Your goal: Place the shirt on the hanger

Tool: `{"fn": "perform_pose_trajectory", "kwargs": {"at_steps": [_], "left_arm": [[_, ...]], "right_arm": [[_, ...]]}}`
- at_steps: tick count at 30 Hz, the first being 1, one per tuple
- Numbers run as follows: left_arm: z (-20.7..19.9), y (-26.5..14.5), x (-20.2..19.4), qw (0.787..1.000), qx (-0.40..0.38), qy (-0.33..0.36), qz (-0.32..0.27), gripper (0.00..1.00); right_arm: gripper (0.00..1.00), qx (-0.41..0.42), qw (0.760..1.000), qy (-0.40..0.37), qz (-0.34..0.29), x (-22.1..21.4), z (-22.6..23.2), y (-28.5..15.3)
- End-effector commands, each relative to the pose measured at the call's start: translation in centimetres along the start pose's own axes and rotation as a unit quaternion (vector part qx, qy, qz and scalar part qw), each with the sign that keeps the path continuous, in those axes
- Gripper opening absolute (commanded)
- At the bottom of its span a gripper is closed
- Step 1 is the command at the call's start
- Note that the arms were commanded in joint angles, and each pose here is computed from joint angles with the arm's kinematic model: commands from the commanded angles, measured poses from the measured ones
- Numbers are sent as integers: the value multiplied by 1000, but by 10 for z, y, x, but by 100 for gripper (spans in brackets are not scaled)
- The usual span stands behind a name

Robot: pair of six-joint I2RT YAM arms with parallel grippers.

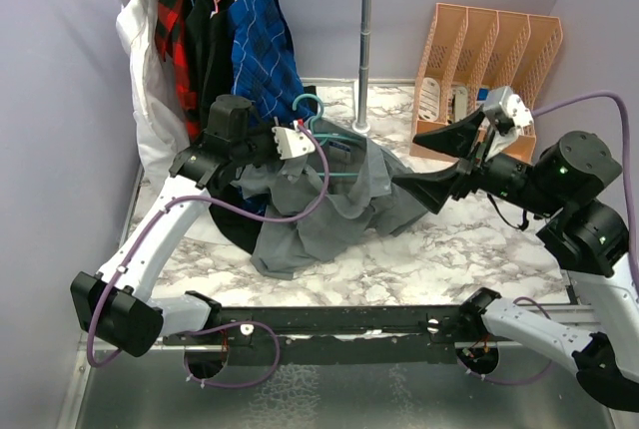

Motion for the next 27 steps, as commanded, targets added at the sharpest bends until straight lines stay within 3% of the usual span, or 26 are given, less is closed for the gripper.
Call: {"fn": "perform_pose_trajectory", "kwargs": {"at_steps": [1,4,6,8,12,15,16,27], "left_arm": [[13,-12,25,999,15,17,-40,0],[15,-18,35,998,16,20,-55,0],[12,-24,40,998,8,29,-63,0],[5,-31,44,997,-3,39,-72,0],[-2,-41,47,995,-7,57,-83,0],[-8,-46,47,994,-17,68,-86,0],[-11,-48,48,993,-21,75,-89,0],[-17,-45,44,991,-35,94,-89,0]], "right_arm": [[89,-2,995,-38,94,-36,-8,-6],[89,-154,974,-124,112,-31,-61,-26],[89,-240,934,-193,182,-57,-102,-40],[88,-247,902,-241,259,-98,-119,-45],[82,-138,933,-251,219,-108,-91,-19],[63,-116,937,-250,216,-105,-89,-5],[61,-100,938,-251,217,-107,-87,1],[65,56,965,-197,167,-95,-30,18]]}}
Point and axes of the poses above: each gripper's point midway between its finger pads, its own y axis out along the fingers, its own z axis along the line the jaws close on, x = y × z, the point moved 1 cm from there along -y, back along the fingers, and after that the axes turned 5 degrees about -y, right-handed, at the moved point
